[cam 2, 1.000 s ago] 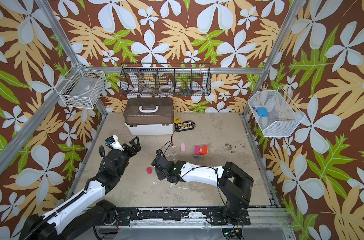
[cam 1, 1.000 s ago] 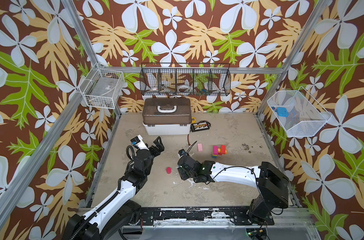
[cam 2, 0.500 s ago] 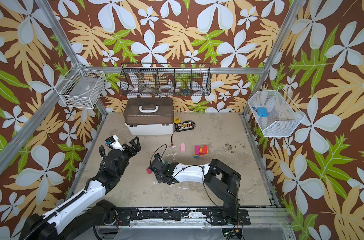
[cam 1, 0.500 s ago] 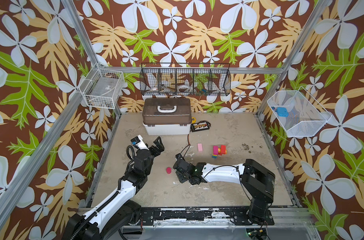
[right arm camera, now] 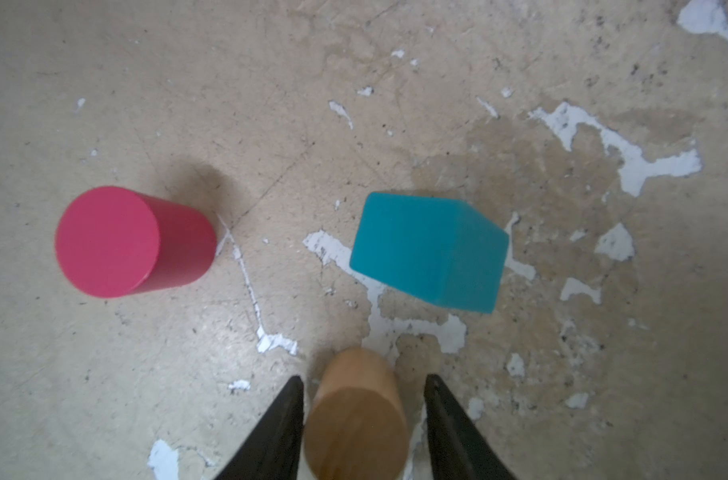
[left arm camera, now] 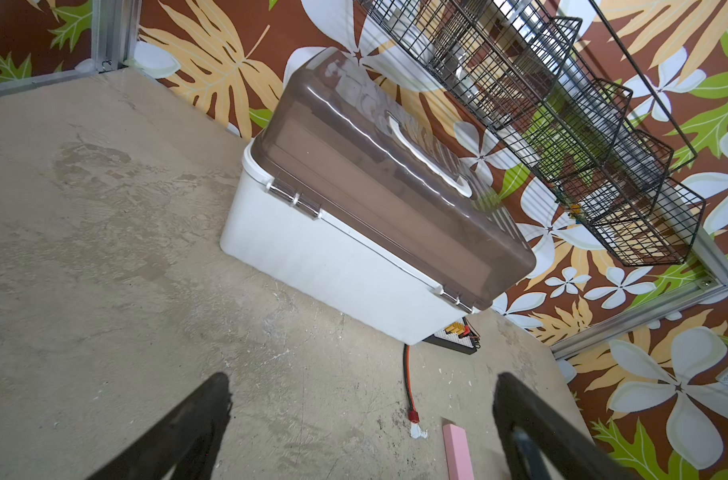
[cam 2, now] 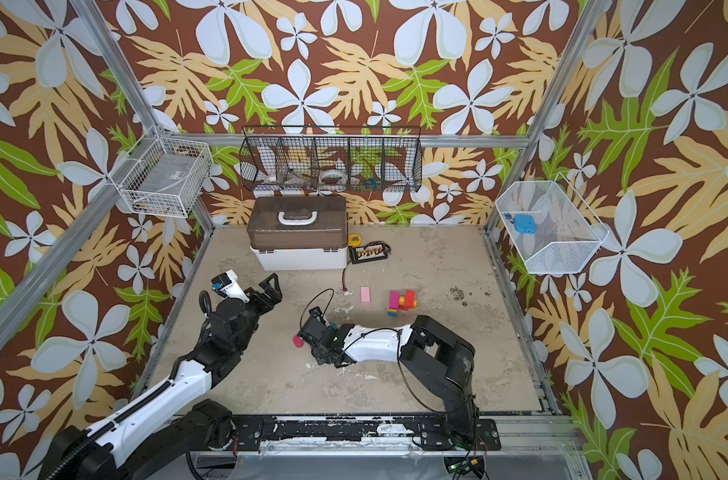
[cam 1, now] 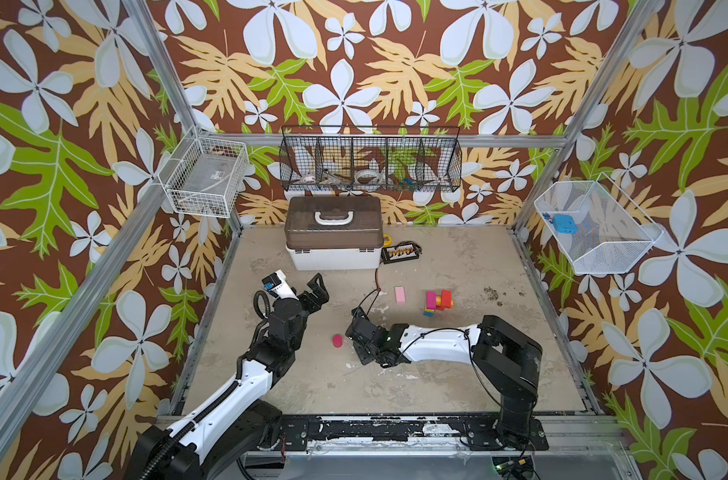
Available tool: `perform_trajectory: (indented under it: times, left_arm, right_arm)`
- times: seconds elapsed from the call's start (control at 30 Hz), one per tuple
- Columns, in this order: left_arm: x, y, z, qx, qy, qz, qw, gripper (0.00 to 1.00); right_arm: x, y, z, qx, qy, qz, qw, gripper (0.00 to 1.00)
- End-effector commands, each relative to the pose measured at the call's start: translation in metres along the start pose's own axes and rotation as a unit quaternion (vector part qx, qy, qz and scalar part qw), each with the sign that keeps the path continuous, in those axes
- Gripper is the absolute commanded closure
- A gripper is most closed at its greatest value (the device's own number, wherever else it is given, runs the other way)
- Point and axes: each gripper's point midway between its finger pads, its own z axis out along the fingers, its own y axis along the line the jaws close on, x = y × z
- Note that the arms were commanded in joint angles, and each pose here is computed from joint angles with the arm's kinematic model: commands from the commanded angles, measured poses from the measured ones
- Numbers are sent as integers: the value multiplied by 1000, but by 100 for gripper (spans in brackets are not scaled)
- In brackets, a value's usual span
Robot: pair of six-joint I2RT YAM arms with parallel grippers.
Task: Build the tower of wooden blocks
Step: 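Lower the right gripper onto the wooden cylinder and close on it, then lift the wooden cylinder toward the stack while the left arm reaches forward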
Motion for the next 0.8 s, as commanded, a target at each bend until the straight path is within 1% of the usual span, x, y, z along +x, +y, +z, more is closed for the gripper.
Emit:
perform_trajectory:
  times: [0.0,0.07,0.37,0.47,0.53,0.57,0.67,0.7,0.77]
  left_arm:
    - [-4,-3,1,4,-5,-5,1000,0]
    - [-4,-3,1,3,-6,-5,1000,0]
    - [-3,-7,1,12,2,-8,1000,0]
    - [-2,-9,0,14,6,-12,1000,0]
    - [0,-12,-1,20,17,-21,999,0]
    - [4,-16,-2,30,31,-31,999,0]
    - [17,-37,-10,91,78,-54,991,0]
    - [23,-41,-13,109,92,-58,988,0]
    - [35,-40,-17,122,113,-57,985,0]
  right_arm:
    - [-5,-2,1,4,-7,7,1000,51]
    - [-6,-2,0,3,-7,8,1000,53]
    - [-6,3,-4,-9,-6,11,1000,71]
    - [-8,1,-10,-6,-9,12,1000,78]
    - [-12,-3,-20,-1,-15,14,1000,80]
    - [-16,-5,-27,-2,-21,16,1000,81]
    - [-26,-11,-57,-4,-35,13,999,81]
    - [-31,-19,-69,6,-40,12,999,81]
    - [-40,-42,-89,30,-47,19,998,81]
